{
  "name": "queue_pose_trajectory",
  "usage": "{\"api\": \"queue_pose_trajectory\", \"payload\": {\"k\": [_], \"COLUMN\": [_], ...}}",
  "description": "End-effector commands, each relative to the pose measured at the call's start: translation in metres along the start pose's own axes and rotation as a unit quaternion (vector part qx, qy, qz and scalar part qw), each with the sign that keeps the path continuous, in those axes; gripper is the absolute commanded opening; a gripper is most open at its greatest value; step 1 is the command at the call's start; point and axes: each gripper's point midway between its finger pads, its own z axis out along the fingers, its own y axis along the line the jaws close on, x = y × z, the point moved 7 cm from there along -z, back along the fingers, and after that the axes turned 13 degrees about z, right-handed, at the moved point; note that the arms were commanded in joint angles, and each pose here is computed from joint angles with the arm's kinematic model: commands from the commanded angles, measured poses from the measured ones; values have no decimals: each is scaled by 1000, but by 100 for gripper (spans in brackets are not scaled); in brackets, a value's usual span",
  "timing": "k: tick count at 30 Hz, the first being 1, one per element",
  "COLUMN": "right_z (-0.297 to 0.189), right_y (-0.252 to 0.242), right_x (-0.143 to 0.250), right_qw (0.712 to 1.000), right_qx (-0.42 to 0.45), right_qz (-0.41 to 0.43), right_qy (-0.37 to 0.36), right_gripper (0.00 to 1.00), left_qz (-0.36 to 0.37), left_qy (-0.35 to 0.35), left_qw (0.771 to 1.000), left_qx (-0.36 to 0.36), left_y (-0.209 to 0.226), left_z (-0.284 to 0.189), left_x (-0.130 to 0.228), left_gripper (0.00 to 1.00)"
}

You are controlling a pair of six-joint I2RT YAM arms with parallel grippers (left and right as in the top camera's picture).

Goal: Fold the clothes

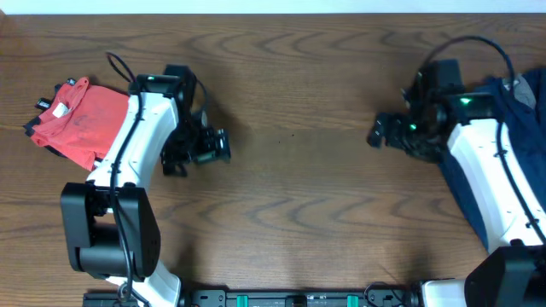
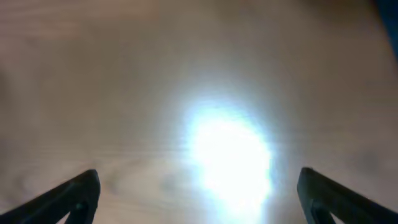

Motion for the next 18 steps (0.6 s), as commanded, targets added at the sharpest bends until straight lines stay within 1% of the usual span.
{"api": "queue_pose_trajectory", "payload": {"k": [1, 4, 6, 7, 8, 10, 12, 13, 14, 15, 16, 18], "right_z": [-2, -10, -18, -22, -28, -42, -58, -66, -76, -86, -95, -111], "right_y": [-15, -21, -21, -21, -21, -23, -28, -33, -37, -40, -44, -56], "right_x": [5, 16, 25, 29, 34, 44, 55, 61, 66, 69, 75, 94], "right_qw": [999, 999, 1000, 1000, 1000, 995, 978, 963, 944, 927, 910, 886], "right_qx": [18, 31, 22, 14, 1, -27, -47, -53, -64, -79, -94, -129], "right_qz": [22, 21, 11, 5, -3, -8, -11, -14, -17, -17, -15, -15], "right_qy": [31, 36, 19, 5, -20, -98, -204, -263, -322, -368, -404, -446], "right_gripper": [99, 99, 99, 99, 99, 99, 92, 99, 99, 99, 99, 99], "left_qz": [10, 18, 24, 29, 34, 45, 61, 68, 77, 82, 89, 97], "left_qy": [8, -23, -60, -90, -125, -200, -289, -333, -393, -428, -473, -523], "left_qw": [999, 999, 997, 995, 991, 978, 955, 940, 916, 900, 877, 846], "left_qx": [-43, -46, -43, -41, -39, -34, -28, -27, -24, -21, -17, -12], "left_y": [5, 3, 2, 1, 1, 0, -2, -2, -3, -3, -5, -6], "left_z": [-8, -18, -28, -33, -38, -48, -58, -64, -72, -77, -86, -98], "left_x": [12, 32, 45, 54, 62, 80, 99, 106, 114, 120, 129, 150], "left_gripper": [98, 98, 98, 98, 98, 98, 98, 98, 98, 98, 98, 98]}}
